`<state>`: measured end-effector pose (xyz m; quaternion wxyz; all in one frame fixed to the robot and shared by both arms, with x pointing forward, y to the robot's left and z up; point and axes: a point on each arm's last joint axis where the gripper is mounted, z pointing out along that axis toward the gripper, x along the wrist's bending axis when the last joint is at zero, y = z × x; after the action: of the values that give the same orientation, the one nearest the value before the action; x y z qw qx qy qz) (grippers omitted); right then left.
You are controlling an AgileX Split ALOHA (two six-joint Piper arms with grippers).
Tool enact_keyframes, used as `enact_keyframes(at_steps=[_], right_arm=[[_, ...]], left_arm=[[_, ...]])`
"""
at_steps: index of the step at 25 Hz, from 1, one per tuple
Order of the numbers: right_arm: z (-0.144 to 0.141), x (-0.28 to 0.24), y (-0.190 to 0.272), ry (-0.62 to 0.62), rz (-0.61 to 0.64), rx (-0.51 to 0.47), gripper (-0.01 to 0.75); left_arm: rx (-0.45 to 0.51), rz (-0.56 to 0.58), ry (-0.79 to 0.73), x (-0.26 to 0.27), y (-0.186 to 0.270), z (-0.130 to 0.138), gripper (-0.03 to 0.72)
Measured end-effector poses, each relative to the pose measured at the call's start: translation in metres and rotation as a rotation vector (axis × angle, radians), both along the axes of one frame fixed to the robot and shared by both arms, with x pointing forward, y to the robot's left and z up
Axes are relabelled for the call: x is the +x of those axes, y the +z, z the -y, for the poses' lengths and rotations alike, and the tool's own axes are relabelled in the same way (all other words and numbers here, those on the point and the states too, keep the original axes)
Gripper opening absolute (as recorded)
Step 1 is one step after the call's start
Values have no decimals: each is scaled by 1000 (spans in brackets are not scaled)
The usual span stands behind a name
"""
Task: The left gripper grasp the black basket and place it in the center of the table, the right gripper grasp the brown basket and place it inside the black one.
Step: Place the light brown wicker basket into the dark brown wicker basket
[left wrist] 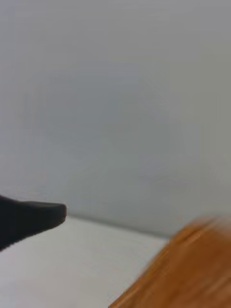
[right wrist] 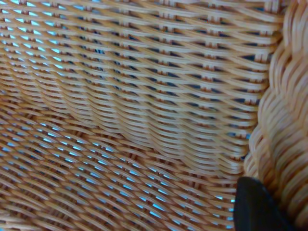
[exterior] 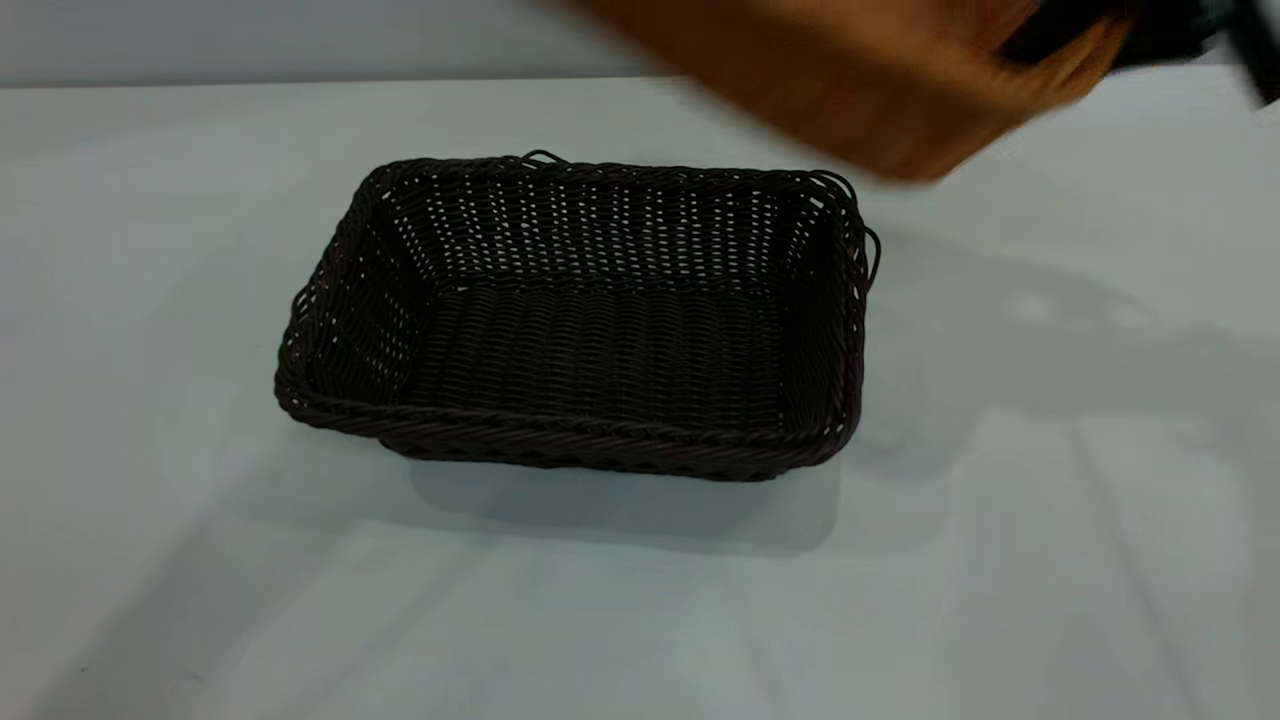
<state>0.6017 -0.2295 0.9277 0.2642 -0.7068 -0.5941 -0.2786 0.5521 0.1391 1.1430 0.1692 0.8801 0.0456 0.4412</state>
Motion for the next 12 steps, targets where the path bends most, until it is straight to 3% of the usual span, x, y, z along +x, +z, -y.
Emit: enact_keyframes(at_steps=[5,12], right_arm=[[-51,-14,-29,192,-30,-97,81],[-66,-14,-50,187,-26,-148,81]], left_arm=[[-31,51,5,-16,24,-10,400],[-8,-17,36,-21,18,-14,400]])
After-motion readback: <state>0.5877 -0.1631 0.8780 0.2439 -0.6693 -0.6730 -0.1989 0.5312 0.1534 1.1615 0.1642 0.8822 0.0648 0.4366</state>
